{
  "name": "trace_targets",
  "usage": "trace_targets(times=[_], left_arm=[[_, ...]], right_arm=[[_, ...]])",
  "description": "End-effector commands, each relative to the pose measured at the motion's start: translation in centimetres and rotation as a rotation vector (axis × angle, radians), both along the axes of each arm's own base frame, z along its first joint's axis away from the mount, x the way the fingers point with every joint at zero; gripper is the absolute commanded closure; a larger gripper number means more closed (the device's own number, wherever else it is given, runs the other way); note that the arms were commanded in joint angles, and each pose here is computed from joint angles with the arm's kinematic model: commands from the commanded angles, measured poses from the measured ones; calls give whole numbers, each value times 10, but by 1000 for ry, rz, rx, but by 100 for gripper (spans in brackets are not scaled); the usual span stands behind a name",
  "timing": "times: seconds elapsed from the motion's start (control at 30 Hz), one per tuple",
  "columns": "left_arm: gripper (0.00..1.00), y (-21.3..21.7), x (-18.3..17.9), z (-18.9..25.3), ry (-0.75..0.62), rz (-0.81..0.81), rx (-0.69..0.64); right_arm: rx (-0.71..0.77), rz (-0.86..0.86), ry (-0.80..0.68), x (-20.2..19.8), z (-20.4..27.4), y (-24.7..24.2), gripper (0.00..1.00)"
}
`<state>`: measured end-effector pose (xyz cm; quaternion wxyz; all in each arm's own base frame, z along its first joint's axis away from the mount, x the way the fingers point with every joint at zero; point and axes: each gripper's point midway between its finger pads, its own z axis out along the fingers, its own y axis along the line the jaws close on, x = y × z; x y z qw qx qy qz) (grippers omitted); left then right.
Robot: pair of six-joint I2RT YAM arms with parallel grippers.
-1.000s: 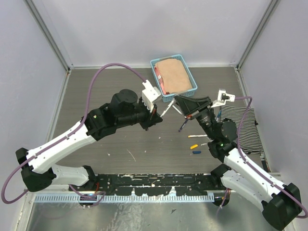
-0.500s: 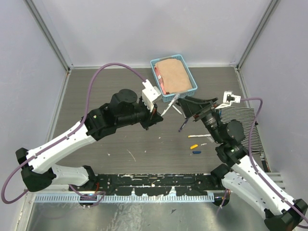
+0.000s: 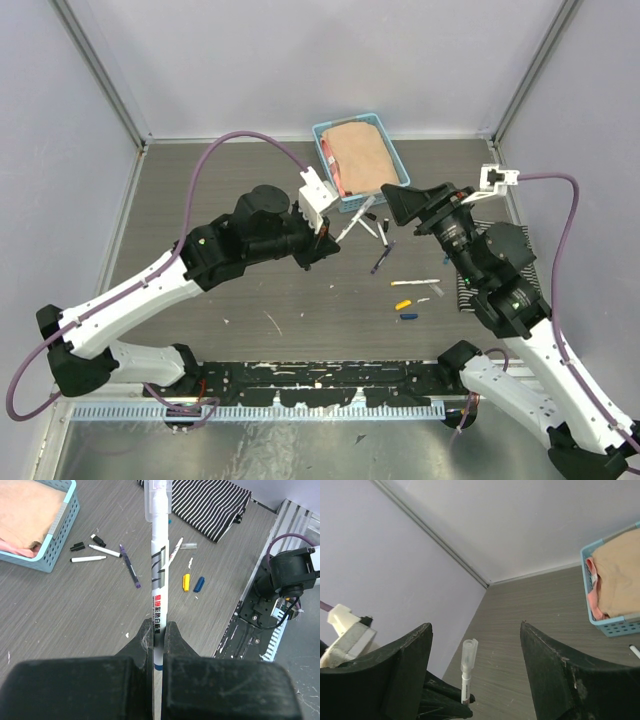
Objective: Insert the pens into the pen caps
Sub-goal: Remove the pen cap from the pen.
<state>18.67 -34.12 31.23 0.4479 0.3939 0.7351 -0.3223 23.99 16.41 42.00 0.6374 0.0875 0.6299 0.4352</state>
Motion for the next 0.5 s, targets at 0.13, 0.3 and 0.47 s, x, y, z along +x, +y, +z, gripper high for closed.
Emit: trace_targets(times=[0.13,0.3,0.47], left_arm=[[100,-3,-2,10,-22,-23,-12],[100,-4,-3,10,-19,-28,-12],[100,-4,-3,10,-19,-30,-13]], right_arm=[[-60,39,28,-5,3,6,27],[-40,99,53,-4,-5,19,38],[-24,143,44,-3,-7,29,45]])
